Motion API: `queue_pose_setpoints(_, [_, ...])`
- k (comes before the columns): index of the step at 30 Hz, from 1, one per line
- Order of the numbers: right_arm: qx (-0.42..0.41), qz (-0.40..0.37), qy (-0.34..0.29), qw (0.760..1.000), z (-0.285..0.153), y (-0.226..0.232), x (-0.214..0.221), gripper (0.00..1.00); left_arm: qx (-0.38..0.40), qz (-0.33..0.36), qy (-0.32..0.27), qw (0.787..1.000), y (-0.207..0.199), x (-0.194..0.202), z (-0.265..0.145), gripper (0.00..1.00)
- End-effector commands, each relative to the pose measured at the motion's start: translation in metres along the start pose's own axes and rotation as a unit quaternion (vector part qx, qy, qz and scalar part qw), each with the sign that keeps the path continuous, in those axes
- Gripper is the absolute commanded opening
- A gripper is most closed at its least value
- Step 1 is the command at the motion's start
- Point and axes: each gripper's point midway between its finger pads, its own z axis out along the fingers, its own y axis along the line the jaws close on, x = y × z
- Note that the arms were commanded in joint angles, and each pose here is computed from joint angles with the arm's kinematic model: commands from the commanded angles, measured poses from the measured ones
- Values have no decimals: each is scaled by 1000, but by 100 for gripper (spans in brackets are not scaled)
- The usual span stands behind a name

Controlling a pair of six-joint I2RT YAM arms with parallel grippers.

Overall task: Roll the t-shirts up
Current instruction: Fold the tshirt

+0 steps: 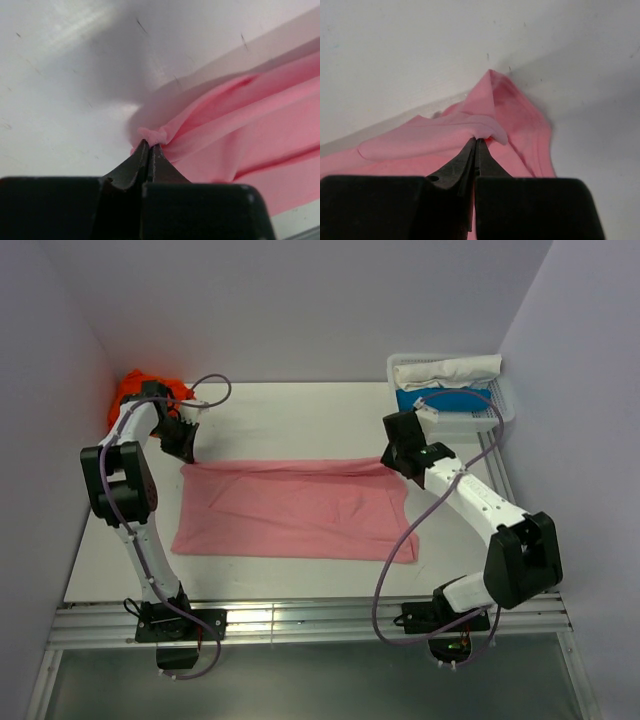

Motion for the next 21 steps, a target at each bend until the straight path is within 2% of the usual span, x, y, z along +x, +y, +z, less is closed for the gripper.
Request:
queue_pose_setpoints(1, [3,31,-13,999,-17,-10,4,0,0,36,-11,999,-12,2,-29,0])
queue_pose_setpoints(11, [17,52,15,998,-37,-38,49,0,3,62,29,998,-25,48,-28,0])
queue_pose_setpoints(21, [24,79,32,996,-50,-63,78,0,-8,74,23,997,-27,64,-33,1])
